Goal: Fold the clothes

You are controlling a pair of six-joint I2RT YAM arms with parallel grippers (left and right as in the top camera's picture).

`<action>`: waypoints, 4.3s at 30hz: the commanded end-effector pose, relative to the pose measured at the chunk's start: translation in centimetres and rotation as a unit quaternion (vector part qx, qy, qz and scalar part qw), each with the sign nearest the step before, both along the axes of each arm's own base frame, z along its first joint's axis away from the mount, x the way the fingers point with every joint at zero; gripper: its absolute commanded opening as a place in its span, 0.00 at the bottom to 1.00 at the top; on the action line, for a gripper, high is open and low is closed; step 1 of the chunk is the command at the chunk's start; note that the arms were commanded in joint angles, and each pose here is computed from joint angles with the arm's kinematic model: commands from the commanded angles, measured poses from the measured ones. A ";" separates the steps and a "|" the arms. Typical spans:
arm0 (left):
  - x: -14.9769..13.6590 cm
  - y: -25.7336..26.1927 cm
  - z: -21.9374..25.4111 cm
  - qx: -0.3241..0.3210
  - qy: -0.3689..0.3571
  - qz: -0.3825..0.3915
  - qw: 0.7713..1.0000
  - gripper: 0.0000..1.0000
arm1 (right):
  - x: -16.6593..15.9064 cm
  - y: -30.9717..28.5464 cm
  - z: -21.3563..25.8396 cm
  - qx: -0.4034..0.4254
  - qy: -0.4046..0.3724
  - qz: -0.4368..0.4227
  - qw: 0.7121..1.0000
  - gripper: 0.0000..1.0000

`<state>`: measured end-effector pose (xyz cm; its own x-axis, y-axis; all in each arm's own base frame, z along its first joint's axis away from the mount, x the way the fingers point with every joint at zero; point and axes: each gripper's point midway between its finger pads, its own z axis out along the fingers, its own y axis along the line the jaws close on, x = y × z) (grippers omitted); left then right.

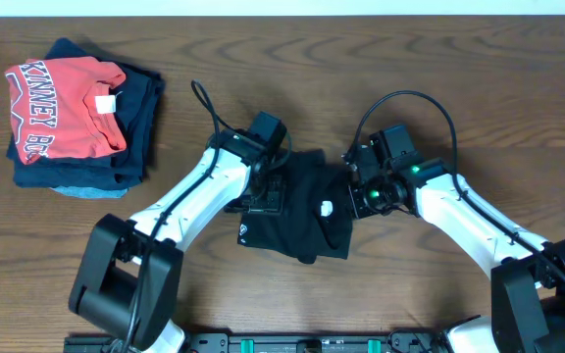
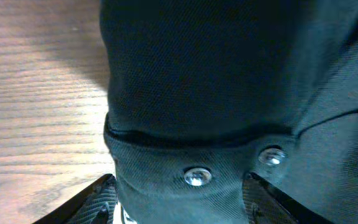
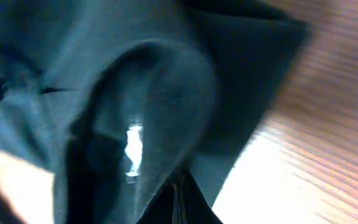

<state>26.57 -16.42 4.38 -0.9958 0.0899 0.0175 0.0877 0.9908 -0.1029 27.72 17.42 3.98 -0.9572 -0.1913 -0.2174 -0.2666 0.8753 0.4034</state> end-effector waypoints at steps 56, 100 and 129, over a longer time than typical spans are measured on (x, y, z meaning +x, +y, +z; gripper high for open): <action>-0.1 0.3 -0.3 0.006 0.001 -0.013 1.000 0.81 | -1.6 1.1 0.9 -0.039 -0.013 -0.008 0.999 0.61; -1.4 2.6 2.0 0.023 0.039 -0.010 0.999 0.72 | -1.0 -0.1 0.1 -0.072 -0.003 -0.051 0.996 0.31; -3.2 3.5 0.6 0.035 0.067 -0.028 0.997 0.59 | -4.6 3.4 -5.7 -0.062 0.084 0.048 0.993 0.02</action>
